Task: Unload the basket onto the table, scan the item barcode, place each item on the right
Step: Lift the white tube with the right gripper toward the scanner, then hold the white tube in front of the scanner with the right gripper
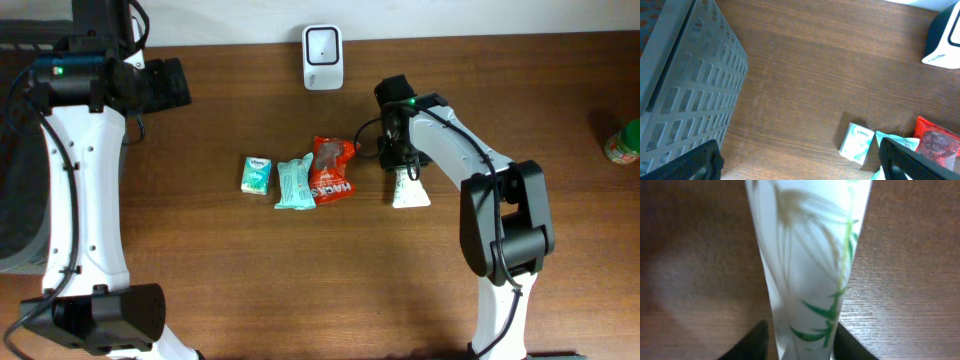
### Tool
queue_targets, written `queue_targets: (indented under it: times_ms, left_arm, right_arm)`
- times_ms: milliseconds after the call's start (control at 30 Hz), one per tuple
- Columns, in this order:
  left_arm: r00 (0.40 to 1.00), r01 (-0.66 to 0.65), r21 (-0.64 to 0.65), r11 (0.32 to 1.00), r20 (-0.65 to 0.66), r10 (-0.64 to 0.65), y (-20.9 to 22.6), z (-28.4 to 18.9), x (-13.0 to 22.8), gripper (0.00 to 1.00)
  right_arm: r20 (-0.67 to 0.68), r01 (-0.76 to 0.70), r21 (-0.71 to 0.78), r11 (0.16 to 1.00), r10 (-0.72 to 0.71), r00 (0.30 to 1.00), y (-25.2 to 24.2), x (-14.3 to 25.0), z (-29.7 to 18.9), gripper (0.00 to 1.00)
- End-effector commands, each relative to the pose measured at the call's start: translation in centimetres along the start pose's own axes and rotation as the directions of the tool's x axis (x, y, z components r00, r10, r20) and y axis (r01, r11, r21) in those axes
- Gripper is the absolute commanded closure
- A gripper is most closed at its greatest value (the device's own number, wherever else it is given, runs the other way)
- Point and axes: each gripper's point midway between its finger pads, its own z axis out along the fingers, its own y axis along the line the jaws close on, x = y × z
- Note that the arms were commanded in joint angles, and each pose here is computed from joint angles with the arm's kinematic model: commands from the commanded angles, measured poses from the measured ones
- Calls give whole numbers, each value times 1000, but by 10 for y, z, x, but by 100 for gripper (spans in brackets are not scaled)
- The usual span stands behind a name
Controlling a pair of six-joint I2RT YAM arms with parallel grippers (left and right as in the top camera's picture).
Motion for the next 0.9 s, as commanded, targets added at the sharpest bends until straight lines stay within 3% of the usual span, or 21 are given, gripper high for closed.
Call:
queue_targets:
  times_ms: [0, 67, 133, 367, 467, 700, 867]
  left_arm:
    - [1000, 14, -5, 1000, 15, -14, 1, -4, -4, 1]
    - [1000, 14, -5, 1000, 15, -14, 1, -4, -4, 1]
    - [1000, 14, -5, 1000, 15, -14, 1, -4, -4, 1]
    - [1000, 13, -4, 1000, 15, -13, 1, -5, -4, 1]
    - [1000, 14, -5, 1000, 15, -14, 1, -4, -4, 1]
    - [1000, 13, -4, 1000, 15, -13, 1, -5, -4, 1]
    - [1000, 14, -4, 1000, 15, -14, 1, -4, -4, 1]
  right_arm:
    - [22, -10, 13, 1000, 9, 1000, -1, -5, -2, 74]
    - [36, -12, 10, 1000, 12, 999, -1, -11, -6, 82]
    - [60, -16, 4, 1000, 16, 998, 0, -21, -16, 96]
    - [158, -24, -36, 999, 29, 987, 6, -57, -62, 96]
    - [289, -7, -120, 993, 42, 956, 26, -93, -99, 96]
    - [627, 77, -250, 965, 101, 772, 81, -172, -158, 96]
    - [734, 109, -283, 953, 142, 664, 102, -203, -169, 96]
